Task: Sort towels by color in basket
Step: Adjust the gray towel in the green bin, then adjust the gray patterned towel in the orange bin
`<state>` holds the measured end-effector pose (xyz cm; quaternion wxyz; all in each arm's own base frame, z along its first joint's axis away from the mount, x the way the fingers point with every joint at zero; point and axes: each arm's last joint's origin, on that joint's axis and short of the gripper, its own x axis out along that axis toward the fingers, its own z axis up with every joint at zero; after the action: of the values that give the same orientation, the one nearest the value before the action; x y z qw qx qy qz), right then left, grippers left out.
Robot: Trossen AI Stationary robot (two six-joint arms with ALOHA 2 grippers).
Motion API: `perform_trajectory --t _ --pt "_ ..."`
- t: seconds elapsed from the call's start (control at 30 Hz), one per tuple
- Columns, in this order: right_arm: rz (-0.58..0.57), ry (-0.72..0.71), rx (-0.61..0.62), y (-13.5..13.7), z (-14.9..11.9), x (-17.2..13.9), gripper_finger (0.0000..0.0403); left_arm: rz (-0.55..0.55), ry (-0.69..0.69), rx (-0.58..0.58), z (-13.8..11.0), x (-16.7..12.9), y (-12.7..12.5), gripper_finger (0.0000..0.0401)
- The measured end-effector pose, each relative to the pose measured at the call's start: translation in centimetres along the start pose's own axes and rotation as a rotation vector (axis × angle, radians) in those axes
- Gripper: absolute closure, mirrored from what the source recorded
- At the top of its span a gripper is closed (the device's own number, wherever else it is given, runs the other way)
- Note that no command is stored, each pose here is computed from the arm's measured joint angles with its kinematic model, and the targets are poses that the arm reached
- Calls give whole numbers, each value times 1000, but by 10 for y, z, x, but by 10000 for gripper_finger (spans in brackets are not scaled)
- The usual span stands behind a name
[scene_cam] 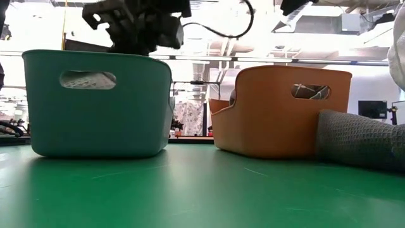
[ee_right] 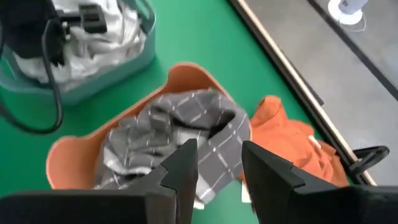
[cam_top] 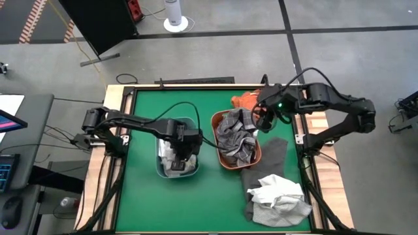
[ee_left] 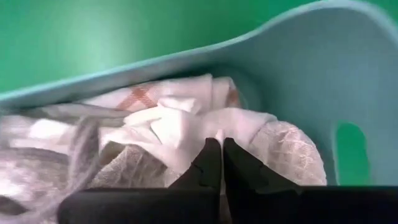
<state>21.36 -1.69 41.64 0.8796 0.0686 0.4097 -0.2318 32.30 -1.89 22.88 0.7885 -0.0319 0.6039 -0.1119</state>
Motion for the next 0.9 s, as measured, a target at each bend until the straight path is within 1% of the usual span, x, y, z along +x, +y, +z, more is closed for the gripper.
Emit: perform_trajectory --t 0.1,0.2,0.3,0.37,0.5,0.6,0.7,0.8,0.9 --pt "3 35 -4 6 -6 6 248 1 -15 -45 -6 16 3 400" --pt "14 39 5 12 -10 10 248 21 -28 -93 -10 24 5 394" --pt "21 41 -1 15 -11 11 248 80 -32 -110 -11 25 7 376" --pt "23 40 -3 15 -11 10 248 87 -22 -115 -11 23 7 355" --pt "20 48 -6 14 -12 9 248 95 3 -149 -2 3 4 298" --pt "24 46 -10 13 -13 7 248 96 20 -153 4 -14 0 250" --pt "36 76 -29 13 -15 8 248 94 27 -153 10 -30 -5 208" --pt "13 116 -18 6 -16 11 248 92 9 -146 16 -47 -8 181" --pt "36 102 8 0 -11 15 248 102 -63 -142 22 -64 -11 174"
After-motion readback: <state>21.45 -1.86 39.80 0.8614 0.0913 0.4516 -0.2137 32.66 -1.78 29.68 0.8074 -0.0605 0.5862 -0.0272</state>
